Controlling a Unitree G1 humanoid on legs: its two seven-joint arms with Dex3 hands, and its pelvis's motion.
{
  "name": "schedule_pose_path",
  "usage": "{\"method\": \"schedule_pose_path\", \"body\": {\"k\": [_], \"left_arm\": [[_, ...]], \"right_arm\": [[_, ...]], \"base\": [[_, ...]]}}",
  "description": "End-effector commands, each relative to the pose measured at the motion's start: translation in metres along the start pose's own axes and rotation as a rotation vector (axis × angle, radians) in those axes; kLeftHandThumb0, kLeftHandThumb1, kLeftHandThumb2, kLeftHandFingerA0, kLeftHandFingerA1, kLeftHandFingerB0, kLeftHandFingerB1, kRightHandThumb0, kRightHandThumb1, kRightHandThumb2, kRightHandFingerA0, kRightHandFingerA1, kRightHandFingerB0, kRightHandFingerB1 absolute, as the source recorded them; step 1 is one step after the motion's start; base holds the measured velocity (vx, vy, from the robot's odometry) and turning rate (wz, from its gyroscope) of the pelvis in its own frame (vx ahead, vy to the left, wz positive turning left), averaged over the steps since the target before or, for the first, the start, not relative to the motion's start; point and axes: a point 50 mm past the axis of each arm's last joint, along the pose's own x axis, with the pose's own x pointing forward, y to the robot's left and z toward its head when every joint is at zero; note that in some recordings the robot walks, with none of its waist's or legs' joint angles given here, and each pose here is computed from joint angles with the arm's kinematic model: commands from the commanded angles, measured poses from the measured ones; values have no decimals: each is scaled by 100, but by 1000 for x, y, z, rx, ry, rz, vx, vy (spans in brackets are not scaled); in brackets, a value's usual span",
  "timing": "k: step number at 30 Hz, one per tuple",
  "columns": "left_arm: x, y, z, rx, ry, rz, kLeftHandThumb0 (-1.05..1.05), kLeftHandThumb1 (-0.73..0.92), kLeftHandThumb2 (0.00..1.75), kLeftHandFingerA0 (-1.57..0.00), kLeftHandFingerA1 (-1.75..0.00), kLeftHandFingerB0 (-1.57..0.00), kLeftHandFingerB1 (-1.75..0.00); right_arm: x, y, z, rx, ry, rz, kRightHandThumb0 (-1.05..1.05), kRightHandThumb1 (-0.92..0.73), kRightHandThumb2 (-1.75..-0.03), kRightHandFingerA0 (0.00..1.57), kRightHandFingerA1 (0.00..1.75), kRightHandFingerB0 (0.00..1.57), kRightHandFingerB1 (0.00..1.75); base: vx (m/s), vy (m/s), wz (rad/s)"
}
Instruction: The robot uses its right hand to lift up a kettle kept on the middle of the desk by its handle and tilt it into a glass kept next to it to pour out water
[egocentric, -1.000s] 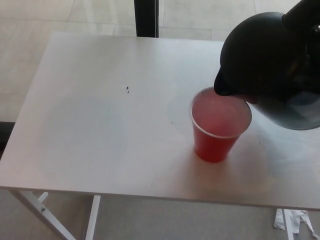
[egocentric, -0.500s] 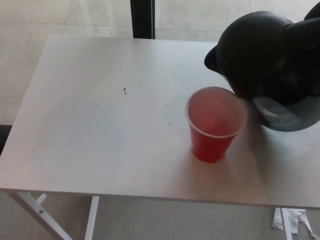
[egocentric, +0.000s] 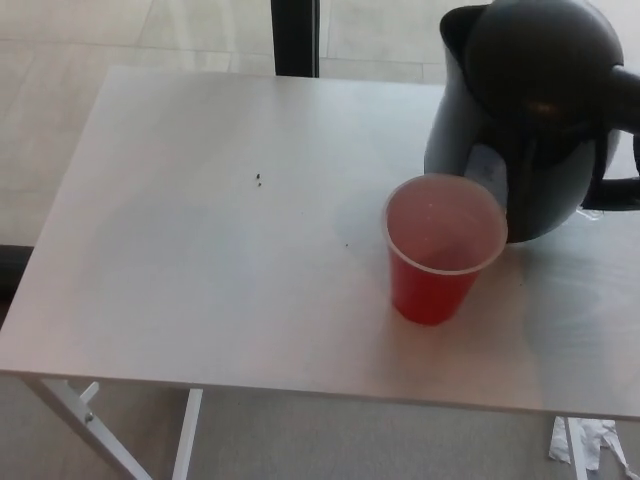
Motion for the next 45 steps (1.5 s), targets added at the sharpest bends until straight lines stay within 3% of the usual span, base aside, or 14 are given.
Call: {"method": "schedule_pose_path", "body": {"k": [1,45], "left_arm": [[-4,7,2,30,-15,10,-81,87,66,-42,-48,-27,-37],[-7,9,-4,33,2,15,-81,87,66,-42,-48,-27,-37]], "right_arm": [[-5,0,-15,1,59,11,-23,-49,-102,122,134,84,94],[-9,4,-18,-2,64,24,-23,-49,-102,122,134,84,94]], "base": [[0,0,0],[0,0,0]]}}
